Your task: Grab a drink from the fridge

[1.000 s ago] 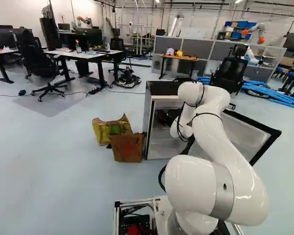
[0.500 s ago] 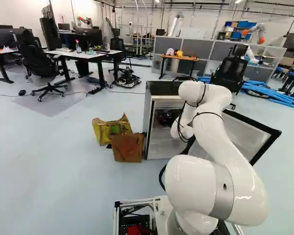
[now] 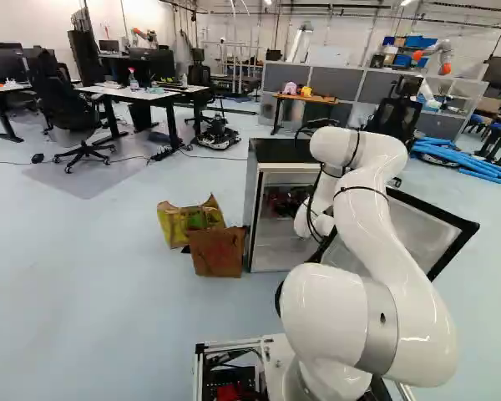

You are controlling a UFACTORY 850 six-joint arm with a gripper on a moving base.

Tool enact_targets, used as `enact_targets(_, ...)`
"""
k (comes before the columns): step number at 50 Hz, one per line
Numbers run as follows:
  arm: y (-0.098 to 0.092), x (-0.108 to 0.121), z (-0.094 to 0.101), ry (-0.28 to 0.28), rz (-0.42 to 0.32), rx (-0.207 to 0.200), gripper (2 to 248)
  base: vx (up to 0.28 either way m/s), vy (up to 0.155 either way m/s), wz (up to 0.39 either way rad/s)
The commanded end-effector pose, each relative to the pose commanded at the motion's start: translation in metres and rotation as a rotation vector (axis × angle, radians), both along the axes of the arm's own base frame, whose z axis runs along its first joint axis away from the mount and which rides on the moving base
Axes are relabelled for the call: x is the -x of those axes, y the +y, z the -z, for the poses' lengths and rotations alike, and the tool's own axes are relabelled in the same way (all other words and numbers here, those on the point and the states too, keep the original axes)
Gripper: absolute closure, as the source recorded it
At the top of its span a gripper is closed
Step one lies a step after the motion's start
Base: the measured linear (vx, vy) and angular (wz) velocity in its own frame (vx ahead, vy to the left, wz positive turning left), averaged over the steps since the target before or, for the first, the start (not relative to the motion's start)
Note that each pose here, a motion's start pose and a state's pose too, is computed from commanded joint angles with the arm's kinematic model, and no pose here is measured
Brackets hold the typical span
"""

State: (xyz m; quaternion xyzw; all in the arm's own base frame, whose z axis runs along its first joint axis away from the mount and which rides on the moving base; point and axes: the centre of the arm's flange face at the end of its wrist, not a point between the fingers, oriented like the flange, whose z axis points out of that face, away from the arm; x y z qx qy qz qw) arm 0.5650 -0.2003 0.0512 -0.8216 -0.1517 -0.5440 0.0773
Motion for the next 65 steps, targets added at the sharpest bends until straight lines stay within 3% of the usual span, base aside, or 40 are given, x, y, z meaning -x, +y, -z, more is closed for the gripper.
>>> enact_targets(14, -0.002, 0.020, -0.024, 0.014, 0.034, -0.007, 156, 0.000, 0.000, 0.000)
enact_targets(65, -0.011, 0.115, -0.110, 0.063, 0.322, -0.037, 156, 0.000, 0.000, 0.000)
